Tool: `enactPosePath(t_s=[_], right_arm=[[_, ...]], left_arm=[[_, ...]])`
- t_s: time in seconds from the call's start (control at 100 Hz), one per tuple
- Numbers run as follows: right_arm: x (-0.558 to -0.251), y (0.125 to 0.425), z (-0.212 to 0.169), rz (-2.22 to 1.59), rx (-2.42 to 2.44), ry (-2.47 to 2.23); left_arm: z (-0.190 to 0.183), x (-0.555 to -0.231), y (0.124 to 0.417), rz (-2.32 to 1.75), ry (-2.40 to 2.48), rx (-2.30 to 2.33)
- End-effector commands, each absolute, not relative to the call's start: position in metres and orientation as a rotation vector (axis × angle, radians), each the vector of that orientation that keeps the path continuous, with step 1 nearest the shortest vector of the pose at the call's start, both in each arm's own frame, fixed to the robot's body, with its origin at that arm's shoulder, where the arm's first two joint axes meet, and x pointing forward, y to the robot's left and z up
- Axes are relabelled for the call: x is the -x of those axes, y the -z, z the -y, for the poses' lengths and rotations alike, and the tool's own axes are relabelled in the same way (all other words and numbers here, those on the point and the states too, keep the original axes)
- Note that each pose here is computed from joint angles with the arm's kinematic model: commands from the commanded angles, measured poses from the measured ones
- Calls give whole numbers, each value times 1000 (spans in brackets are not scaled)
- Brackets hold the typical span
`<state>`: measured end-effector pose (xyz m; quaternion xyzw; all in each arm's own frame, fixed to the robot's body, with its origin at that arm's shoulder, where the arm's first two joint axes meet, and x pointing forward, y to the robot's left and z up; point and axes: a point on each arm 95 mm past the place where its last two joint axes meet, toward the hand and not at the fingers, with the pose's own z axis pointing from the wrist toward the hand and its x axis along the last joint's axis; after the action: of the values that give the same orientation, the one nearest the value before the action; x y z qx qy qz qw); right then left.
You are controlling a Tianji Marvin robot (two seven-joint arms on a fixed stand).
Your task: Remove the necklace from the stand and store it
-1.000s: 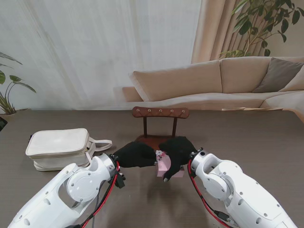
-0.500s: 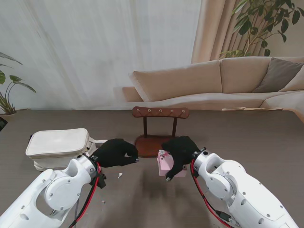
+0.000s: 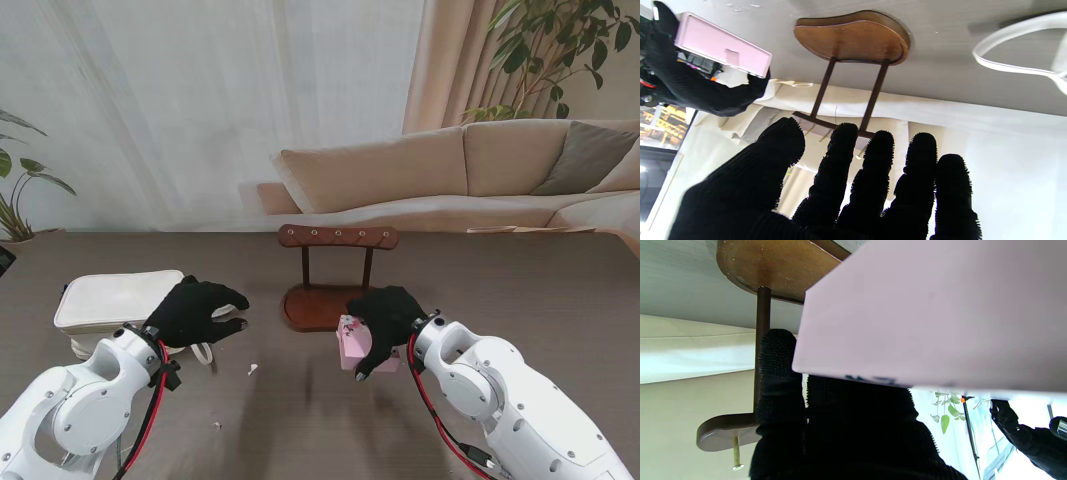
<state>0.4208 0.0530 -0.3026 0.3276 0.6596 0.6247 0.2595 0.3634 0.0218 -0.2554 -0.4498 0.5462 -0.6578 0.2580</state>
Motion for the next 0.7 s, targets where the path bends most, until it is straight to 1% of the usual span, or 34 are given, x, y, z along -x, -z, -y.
enactPosePath(t_s=[0.0,0.29,0.69], right_arm=[[-418,305,-54,-1811,-889,-1684],[-418,306,-52,-1816,-893,-1681],[-418,306,-50,-1820,-894,-1679]], left_arm=[[-29,-363,256,-1492,1743,1219],[-62,-363,254,-1496,1590,1204],[-100,-362,269,-1500,1383,1195]])
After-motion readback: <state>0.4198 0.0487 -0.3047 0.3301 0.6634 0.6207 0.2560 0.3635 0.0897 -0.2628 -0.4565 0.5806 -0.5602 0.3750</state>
